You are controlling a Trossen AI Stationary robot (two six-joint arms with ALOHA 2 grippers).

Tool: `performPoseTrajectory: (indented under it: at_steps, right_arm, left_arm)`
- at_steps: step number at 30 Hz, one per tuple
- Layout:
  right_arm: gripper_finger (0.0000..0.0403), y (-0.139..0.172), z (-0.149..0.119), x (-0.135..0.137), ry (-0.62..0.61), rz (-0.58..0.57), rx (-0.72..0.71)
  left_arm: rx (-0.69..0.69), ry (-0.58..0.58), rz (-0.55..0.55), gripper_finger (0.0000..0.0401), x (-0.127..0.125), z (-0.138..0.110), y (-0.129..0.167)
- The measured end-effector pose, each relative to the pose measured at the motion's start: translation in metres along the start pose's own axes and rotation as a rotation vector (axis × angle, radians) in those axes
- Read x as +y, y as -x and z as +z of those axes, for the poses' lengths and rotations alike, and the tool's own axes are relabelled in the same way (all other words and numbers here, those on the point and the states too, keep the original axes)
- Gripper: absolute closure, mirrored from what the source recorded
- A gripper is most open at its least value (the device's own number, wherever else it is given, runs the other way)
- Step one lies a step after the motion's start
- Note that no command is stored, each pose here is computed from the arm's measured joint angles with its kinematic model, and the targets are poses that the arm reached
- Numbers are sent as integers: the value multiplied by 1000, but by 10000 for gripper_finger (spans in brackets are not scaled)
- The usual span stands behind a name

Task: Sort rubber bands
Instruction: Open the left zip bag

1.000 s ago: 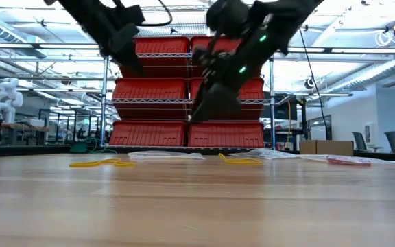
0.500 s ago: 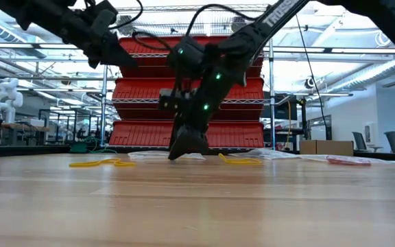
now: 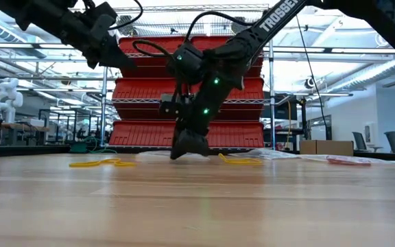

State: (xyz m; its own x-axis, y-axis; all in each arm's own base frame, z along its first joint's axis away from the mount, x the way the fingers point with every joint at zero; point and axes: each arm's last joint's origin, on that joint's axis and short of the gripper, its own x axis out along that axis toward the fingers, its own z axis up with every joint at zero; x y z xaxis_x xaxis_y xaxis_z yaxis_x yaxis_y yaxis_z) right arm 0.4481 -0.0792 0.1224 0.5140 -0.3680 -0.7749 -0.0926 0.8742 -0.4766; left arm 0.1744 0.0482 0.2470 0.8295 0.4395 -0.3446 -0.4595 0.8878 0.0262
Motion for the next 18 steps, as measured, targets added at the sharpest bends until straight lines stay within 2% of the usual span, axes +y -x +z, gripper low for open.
performPoseTrajectory:
  at_steps: [3,10,13,18]
  right_arm:
    - [402,16,4,-7,-3,24,50]
    - [403,86,20,-35,-113,165,-36]
    - [403,123,22,-50,-177,157,-86]
    - [403,172,17,-72,-291,125,-138]
  left_arm:
    - [-2,3,9,392,2,0,0]
    - [-33,-37,11,370,2,3,-1]
    - [-67,-55,3,358,2,7,0]
    - [-102,-51,-115,318,-3,10,-3]
